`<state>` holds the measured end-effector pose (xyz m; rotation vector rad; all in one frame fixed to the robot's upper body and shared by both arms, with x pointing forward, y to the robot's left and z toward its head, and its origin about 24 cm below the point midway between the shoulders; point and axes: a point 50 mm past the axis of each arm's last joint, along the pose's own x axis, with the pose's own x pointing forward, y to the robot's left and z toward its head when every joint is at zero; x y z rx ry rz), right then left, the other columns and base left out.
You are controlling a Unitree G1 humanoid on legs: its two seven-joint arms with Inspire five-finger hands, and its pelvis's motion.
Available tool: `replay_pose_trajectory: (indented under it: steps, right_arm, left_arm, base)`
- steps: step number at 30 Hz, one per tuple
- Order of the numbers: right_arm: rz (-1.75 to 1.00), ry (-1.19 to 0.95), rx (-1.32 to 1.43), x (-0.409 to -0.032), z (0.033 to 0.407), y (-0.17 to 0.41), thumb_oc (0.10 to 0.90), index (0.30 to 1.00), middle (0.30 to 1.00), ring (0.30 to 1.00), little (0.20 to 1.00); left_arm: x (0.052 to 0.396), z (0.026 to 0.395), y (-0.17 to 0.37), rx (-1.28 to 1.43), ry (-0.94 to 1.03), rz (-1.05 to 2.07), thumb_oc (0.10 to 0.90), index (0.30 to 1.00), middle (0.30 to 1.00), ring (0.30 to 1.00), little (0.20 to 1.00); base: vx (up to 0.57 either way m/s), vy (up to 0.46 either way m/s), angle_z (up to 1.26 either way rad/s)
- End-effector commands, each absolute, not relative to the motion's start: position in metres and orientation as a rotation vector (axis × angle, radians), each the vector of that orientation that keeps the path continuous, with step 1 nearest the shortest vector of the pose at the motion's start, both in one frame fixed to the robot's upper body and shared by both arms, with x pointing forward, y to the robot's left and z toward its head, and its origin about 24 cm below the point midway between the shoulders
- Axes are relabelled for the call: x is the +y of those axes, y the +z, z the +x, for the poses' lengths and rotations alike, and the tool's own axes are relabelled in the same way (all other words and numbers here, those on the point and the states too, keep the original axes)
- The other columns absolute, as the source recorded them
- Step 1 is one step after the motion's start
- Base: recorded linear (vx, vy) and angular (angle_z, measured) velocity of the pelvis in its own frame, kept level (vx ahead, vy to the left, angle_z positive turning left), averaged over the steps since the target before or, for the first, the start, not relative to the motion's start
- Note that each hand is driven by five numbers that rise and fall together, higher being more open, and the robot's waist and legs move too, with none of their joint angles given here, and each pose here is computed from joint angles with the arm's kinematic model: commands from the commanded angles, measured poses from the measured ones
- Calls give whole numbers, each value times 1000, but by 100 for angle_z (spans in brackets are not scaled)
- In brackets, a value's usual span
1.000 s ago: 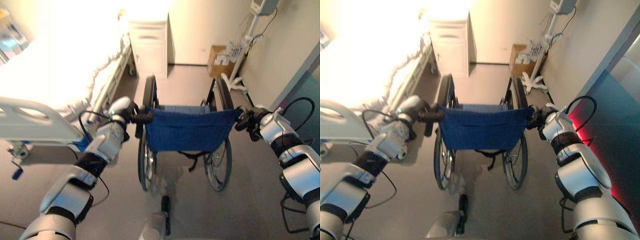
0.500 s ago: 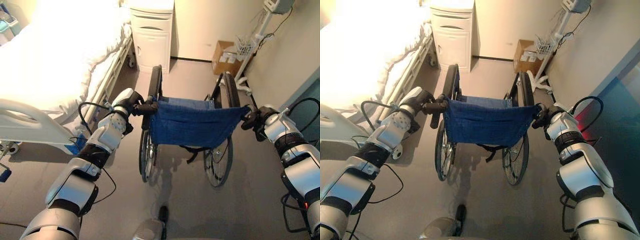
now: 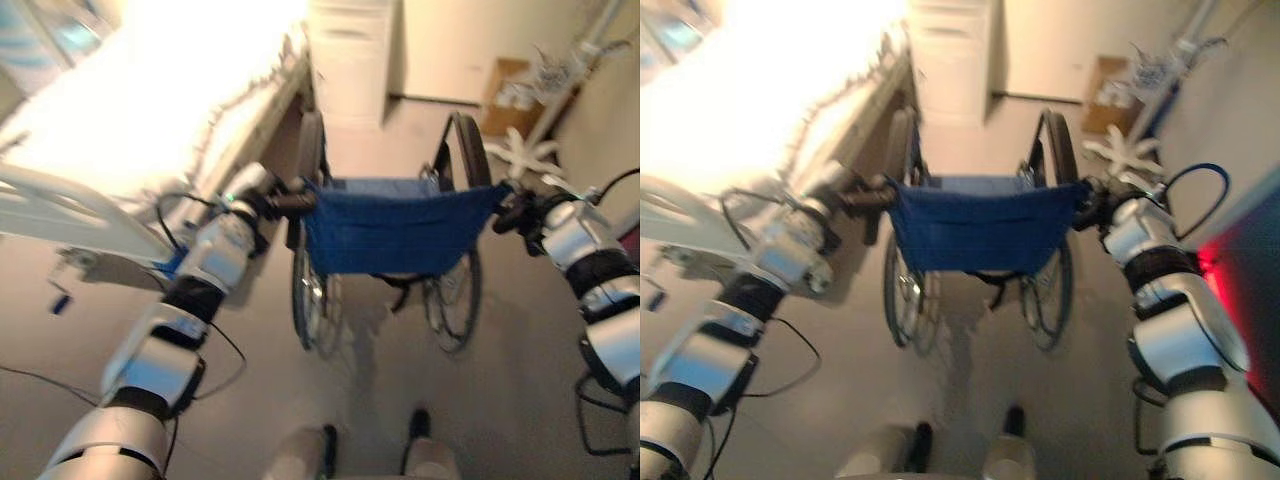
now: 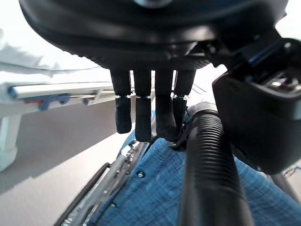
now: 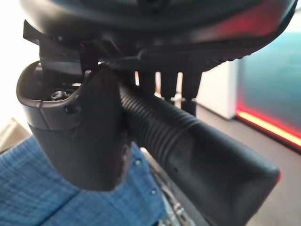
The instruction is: Push the wheelchair next to the bed
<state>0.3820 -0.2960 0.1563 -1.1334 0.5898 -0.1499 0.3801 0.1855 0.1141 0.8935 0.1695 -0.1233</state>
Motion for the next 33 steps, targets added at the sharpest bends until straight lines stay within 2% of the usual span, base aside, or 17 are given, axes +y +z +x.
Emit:
replay_pose_trajectory:
  steps: [1, 12, 21, 28, 33]
  right_arm:
    - [-1266, 367, 103, -150, 407, 179, 400, 300, 300, 300, 300]
    - [-1264, 295, 144, -176, 411, 184, 400, 300, 300, 300, 300]
    - [-1242, 244, 153, -168, 415, 174, 400, 300, 300, 300, 300]
    - [-1308, 296, 140, -166, 415, 168, 400, 300, 300, 300, 300]
    - [-1234, 314, 130, -151, 415, 159, 400, 300, 300, 300, 300]
  left_arm:
    - [188, 358, 53, 370, -222, 993, 400, 300, 300, 300, 300]
    - [208, 375, 82, 287, -18, 809, 400, 300, 300, 300, 300]
    - [194, 385, 101, 206, -52, 853, 400, 300, 300, 300, 300]
    - [211, 371, 95, 248, -52, 848, 400, 300, 300, 300, 300]
    - [226, 372, 101, 291, -39, 878, 400, 300, 300, 300, 300]
  base:
    - [290, -256, 52]
    - [204, -179, 58]
    - [254, -146, 10]
    - [527, 175, -74]
    - [369, 71, -26]
